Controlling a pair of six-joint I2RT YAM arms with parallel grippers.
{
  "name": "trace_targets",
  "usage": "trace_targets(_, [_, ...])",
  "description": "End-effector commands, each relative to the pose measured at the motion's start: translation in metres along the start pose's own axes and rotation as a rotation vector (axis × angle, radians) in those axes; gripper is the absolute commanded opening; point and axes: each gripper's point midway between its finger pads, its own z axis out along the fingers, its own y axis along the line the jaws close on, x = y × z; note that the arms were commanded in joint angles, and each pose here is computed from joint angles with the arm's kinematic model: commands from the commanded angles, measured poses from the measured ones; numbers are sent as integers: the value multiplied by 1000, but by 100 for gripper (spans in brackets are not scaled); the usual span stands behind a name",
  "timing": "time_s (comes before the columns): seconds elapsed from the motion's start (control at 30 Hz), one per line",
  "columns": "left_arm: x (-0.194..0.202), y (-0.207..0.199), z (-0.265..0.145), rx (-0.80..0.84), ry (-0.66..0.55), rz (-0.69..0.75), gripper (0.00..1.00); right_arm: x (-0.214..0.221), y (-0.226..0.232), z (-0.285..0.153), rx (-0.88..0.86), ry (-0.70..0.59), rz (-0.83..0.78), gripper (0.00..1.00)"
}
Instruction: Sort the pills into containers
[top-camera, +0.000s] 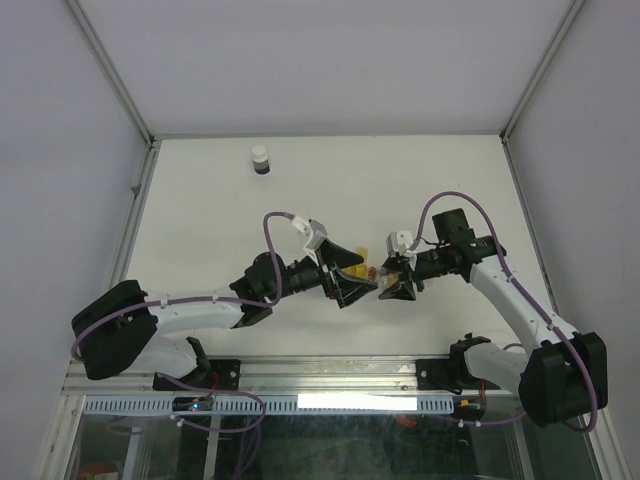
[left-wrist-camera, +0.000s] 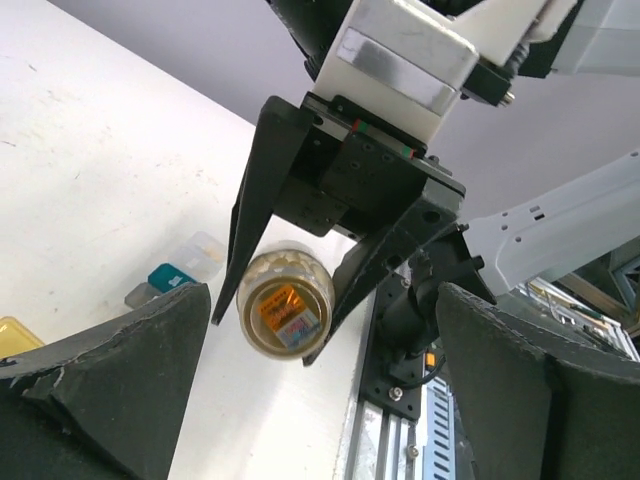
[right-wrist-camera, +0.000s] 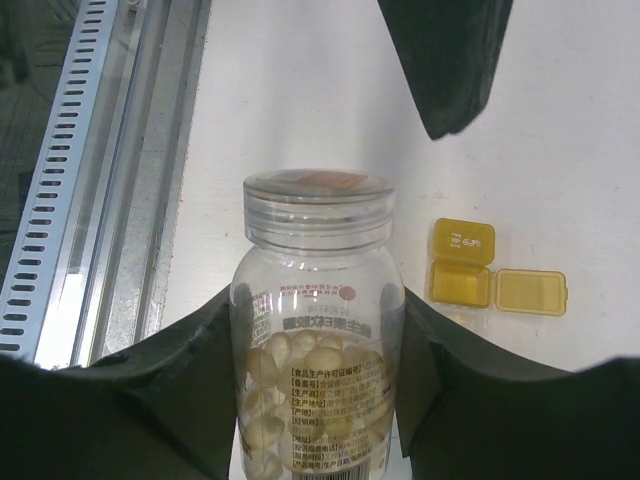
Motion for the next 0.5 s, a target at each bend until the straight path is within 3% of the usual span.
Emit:
trace_targets(0.0, [-14,0,-17,-12,-59,108,99,-17,-3,-3,6,-42,-65,0])
trace_targets(0.17, [-20,-9,-37,65,-117,375,99,-18,-1,-3,4,-47,-69,0])
trace_targets(0.3, [-15,-16,-31,170,-79,627,99,-19,0,-3,1,-51,-71,0])
trace_targets(0.47, [-10,4,-13,152,-28,710,96,-19,1,-3,-3,-54,-75,0])
